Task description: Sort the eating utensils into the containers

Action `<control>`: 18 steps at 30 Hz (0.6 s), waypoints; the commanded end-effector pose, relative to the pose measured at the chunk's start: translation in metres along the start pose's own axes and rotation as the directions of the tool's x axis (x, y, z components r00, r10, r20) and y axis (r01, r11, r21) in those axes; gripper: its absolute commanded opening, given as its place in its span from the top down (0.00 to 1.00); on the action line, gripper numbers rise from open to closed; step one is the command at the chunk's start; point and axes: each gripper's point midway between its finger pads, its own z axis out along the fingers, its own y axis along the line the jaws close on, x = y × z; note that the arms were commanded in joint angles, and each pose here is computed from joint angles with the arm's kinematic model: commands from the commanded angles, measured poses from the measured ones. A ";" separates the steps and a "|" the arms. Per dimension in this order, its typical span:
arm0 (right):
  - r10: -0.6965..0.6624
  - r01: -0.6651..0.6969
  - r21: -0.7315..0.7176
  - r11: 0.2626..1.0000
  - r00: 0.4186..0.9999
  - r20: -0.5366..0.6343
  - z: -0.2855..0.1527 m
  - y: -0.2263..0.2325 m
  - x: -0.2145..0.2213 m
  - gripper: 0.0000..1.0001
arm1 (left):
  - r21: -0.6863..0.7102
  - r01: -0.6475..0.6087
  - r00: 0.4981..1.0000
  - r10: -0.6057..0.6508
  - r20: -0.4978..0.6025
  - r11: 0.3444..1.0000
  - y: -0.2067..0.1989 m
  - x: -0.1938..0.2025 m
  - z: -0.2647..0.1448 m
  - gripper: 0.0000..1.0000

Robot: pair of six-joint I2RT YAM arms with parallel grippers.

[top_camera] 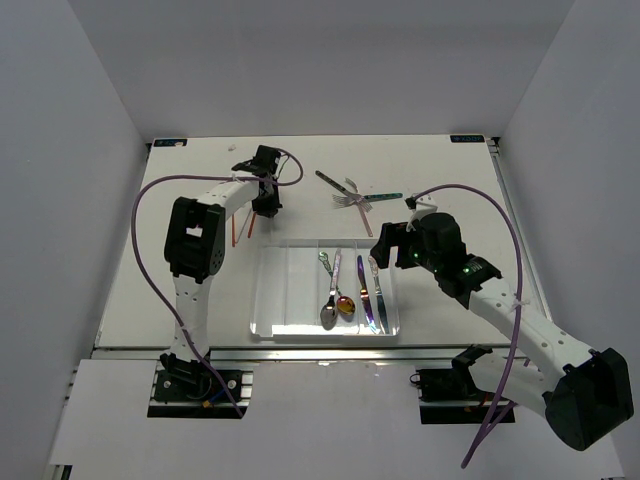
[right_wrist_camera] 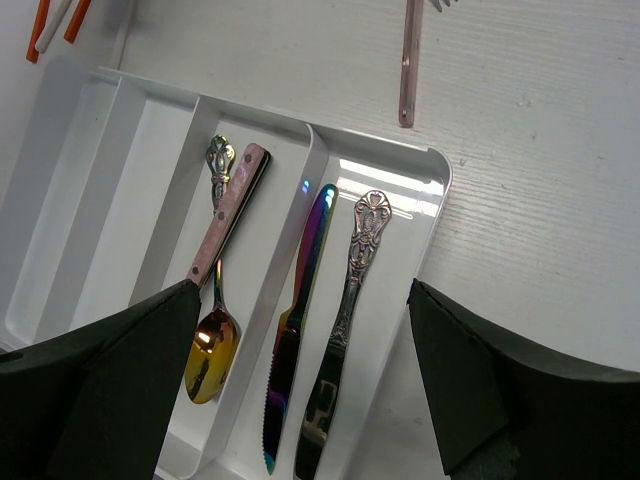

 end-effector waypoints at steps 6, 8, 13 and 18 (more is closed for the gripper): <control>-0.010 0.011 -0.019 1.000 0.999 0.045 -0.001 0.004 -0.014 0.11 | -0.009 0.006 0.996 -0.007 -0.086 1.000 0.002 0.036 0.018 1.00; -0.010 0.011 -0.021 1.000 0.999 0.046 -0.001 0.004 -0.014 0.11 | 0.000 0.002 0.998 -0.002 -0.065 1.000 -0.002 0.026 0.014 1.00; -0.012 0.013 -0.022 1.000 0.999 0.042 0.000 0.004 -0.013 0.11 | 0.059 0.007 0.998 -0.011 0.055 0.998 -0.018 -0.022 -0.013 1.00; -0.013 0.015 -0.023 1.000 0.999 0.045 0.000 0.004 -0.014 0.11 | 0.080 0.002 0.990 -0.014 0.142 0.997 -0.026 -0.059 -0.043 1.00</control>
